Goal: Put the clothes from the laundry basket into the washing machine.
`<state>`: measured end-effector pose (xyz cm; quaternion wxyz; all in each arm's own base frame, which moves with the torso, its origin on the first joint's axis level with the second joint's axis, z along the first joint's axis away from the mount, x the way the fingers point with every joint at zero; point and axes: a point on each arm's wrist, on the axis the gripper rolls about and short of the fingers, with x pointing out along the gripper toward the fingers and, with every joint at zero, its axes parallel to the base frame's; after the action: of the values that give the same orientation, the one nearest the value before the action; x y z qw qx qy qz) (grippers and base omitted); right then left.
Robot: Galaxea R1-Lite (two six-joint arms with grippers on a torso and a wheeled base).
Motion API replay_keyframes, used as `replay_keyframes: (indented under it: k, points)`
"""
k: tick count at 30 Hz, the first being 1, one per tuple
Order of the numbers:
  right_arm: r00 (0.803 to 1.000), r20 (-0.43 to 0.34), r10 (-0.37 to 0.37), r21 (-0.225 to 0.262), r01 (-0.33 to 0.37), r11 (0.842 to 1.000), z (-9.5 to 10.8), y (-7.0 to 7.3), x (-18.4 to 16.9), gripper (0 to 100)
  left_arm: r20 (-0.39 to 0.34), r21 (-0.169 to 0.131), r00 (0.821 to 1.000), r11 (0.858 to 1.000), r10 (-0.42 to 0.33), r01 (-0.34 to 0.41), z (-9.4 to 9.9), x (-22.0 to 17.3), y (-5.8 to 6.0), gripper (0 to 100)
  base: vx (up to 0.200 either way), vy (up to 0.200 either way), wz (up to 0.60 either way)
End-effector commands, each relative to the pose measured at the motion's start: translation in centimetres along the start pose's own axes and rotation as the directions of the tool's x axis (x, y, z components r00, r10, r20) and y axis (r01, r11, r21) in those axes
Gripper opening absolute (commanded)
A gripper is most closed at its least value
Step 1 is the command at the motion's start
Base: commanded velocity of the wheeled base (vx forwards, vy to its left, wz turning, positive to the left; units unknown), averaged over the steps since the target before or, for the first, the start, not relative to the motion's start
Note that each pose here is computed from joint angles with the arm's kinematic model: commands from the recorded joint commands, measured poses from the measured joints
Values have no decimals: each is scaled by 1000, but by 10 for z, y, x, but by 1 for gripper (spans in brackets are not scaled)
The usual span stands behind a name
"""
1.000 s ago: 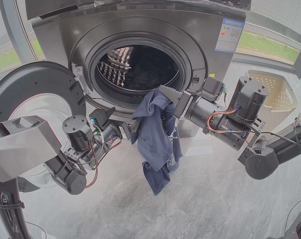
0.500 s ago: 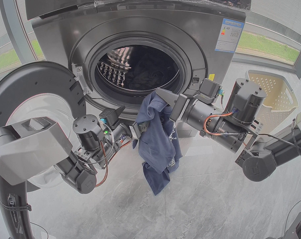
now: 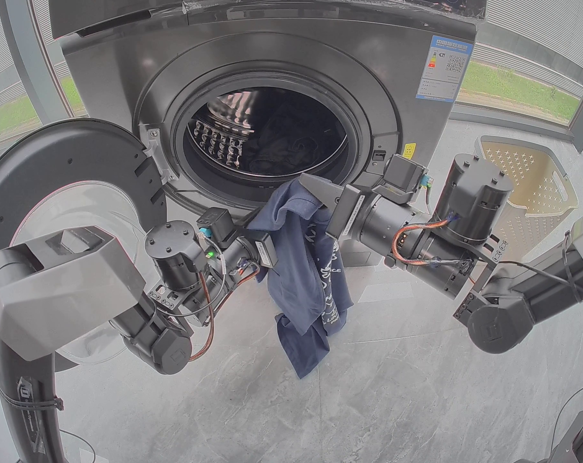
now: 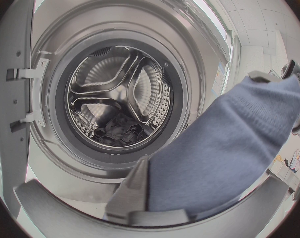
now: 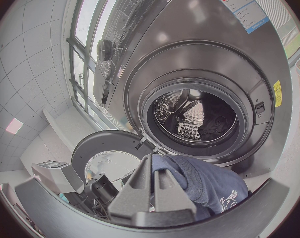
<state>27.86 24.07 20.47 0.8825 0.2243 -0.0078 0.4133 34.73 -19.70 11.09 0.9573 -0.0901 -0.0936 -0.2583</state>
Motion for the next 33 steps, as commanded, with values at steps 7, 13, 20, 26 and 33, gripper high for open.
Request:
replay_keyframes:
  k: [7,13,20,26,33]
  points:
    - [1000,-9,-5,2,5,1000,-6,-2,1,0,35,-5,998,999,-46,47,43,-31,-18,0,0,0,0]
    - [1000,-15,-6,3,6,1000,-7,-3,0,0,56,-8,996,998,-64,64,64,-49,-24,0,0,0,0]
    - [1000,-30,-3,9,3,1000,-13,1,-2,0,98,-11,992,997,-76,77,81,-56,-29,0,0,0,0]
    - [999,-24,-25,7,26,1000,-12,1,-4,0,101,-13,991,996,-88,90,87,-65,-32,0,0,0,0]
    - [999,-30,-25,8,25,1000,-15,1,-3,0,113,-21,989,995,-96,99,89,-63,-34,0,0,0,0]
